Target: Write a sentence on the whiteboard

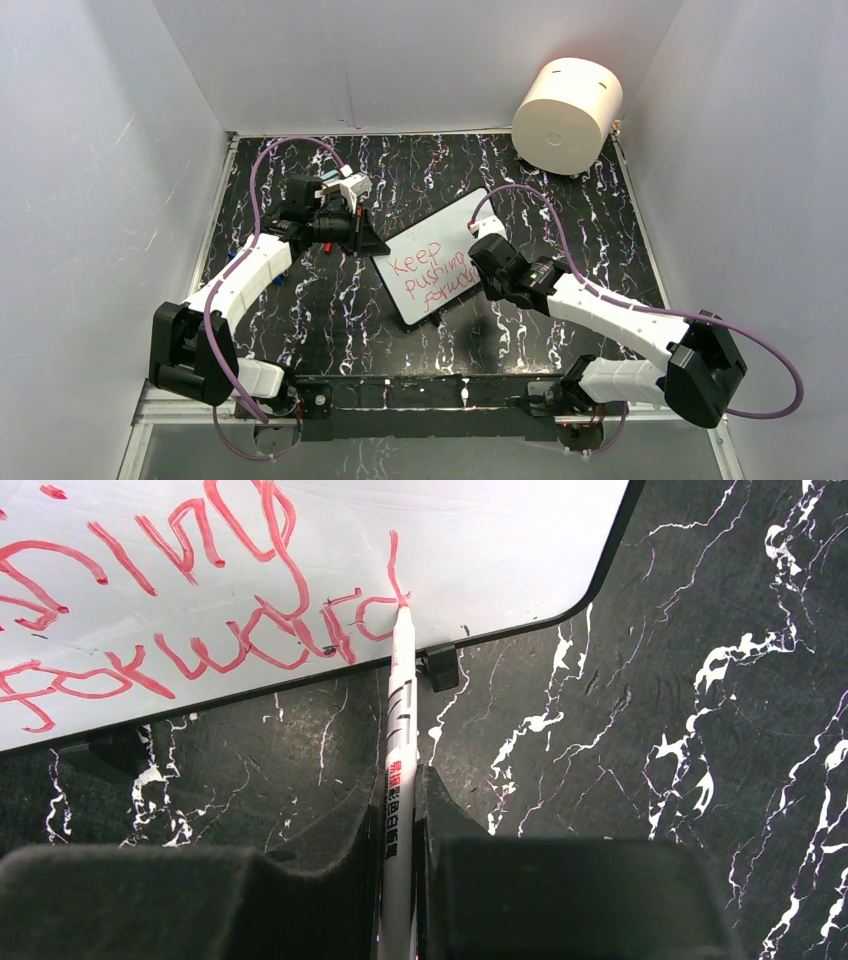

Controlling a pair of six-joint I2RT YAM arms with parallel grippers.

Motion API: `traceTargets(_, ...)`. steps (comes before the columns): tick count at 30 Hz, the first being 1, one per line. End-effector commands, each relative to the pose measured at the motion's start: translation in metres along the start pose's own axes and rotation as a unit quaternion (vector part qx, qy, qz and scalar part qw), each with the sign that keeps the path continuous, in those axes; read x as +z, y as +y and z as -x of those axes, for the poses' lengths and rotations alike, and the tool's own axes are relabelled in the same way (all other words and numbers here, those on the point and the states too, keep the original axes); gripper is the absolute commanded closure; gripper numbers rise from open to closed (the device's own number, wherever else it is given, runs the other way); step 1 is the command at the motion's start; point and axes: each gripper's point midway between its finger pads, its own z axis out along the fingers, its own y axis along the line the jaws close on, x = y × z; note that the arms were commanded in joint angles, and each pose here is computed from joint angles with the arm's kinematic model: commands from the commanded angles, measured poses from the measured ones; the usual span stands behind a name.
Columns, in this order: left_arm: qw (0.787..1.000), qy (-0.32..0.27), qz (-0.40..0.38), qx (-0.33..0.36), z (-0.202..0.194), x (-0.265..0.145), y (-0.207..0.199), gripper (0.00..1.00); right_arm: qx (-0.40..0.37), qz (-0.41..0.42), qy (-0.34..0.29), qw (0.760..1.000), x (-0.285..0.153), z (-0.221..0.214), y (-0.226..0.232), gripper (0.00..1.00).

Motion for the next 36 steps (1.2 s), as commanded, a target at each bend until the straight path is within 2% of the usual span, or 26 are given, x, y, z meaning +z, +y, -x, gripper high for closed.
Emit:
traceTargets(1,0.995,0.047,0.083,-0.023,-0.0300,0.0032,0.0371,1.00,0.010,-0.004,0.003,1.000,0.0034,-0.0006,-0.0009,1.00)
traceTargets(36,0.995,0.048,0.085,-0.023,-0.0305,0.0032,0.0379,1.00,0.020,-0.006,0.013,1.000,0.0071,-0.0048,-0.0018,1.00)
